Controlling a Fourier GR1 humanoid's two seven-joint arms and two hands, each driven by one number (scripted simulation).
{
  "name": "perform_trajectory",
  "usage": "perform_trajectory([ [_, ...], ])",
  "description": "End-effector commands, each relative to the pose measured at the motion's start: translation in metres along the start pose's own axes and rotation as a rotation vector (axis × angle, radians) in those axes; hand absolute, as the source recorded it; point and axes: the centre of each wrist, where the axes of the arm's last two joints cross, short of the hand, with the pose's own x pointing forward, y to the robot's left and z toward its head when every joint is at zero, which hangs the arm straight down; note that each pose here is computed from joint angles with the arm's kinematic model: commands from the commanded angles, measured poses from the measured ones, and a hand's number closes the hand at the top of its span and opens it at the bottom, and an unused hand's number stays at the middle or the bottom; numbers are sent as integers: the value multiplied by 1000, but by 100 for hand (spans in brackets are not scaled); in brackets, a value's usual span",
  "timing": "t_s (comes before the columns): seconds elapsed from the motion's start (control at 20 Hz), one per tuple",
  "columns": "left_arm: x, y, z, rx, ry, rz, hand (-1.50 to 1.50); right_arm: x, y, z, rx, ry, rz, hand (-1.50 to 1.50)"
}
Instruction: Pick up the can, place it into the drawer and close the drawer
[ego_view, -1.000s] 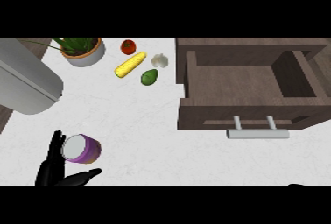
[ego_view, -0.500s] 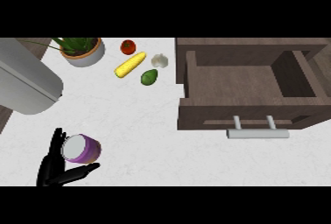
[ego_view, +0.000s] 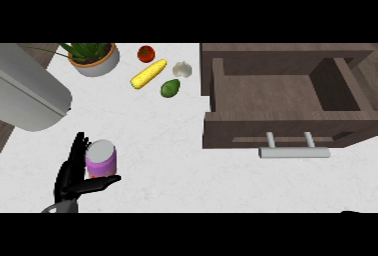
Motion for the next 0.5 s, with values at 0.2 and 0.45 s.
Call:
perform_trajectory([
  [0.2,0,-10,-18,-107,-7,74,150,1,7,0,-29,-8,-11,-150],
  [0.45,-14,-33,-3,-129,-69,83,150,-17,-20,-5,-5,3,23,-150],
])
